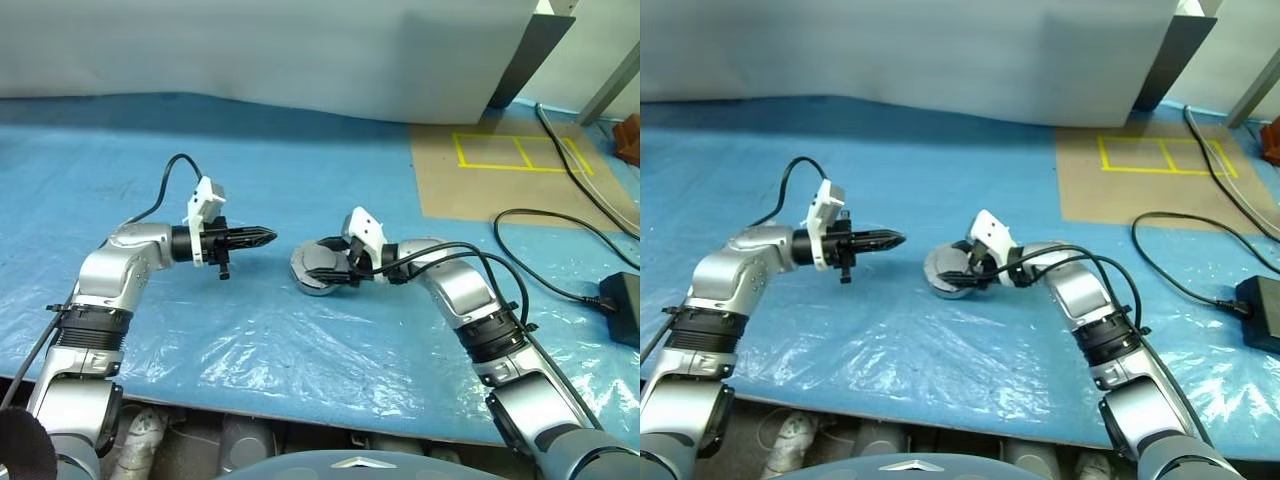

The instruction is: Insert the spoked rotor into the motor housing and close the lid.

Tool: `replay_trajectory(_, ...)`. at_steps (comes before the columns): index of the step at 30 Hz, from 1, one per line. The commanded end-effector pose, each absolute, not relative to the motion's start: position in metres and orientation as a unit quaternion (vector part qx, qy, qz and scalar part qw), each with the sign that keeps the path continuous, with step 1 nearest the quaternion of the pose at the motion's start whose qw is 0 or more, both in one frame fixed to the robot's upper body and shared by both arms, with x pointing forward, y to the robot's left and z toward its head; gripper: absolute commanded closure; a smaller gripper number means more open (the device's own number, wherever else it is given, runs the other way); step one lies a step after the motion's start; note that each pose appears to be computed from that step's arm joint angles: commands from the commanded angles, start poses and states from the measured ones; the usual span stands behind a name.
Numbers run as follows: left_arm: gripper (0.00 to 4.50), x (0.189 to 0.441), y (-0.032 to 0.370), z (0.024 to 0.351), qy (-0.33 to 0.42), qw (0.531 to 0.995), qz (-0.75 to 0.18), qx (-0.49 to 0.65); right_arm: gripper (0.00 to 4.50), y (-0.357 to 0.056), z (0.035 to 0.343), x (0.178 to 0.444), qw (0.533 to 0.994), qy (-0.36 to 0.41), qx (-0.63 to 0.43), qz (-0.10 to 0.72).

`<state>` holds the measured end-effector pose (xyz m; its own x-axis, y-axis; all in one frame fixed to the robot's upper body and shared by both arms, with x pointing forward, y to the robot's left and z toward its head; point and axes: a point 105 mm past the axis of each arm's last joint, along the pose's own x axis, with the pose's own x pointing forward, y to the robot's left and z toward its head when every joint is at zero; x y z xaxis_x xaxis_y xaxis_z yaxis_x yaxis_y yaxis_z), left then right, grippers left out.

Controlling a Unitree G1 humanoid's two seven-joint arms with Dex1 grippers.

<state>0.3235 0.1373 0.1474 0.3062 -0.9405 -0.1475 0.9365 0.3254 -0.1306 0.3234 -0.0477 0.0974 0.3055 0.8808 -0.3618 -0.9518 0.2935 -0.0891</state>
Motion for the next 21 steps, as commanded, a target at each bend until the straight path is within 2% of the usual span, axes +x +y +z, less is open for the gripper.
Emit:
replay_trajectory(1, 4.5, 0.324, 0.134, 0.158, 0.079, 0.805, -0.588, 0.006, 1.51, -0.047, 0.095, 0.322, 0.793, 0.118, -0.163, 0.575)
replay_trajectory(7, 4.5, 0.324, 0.134, 0.157, 0.079, 0.805, -0.588, 0.005, 1.51, -0.045, 0.092, 0.327, 0.806, 0.116, -0.158, 0.558)
replay_trajectory(16, 4.5, 0.323, 0.134, 0.157, 0.08, 0.805, -0.588, 0.008, 1.51, -0.06, 0.055, 0.321, 0.79, 0.157, -0.219, 0.551)
replay_trajectory(21, 4.5, 0.325, 0.131, 0.159, 0.076, 0.802, -0.592, 0.018, 1.51, -0.067, 0.044, 0.321, 0.787, 0.168, -0.234, 0.545)
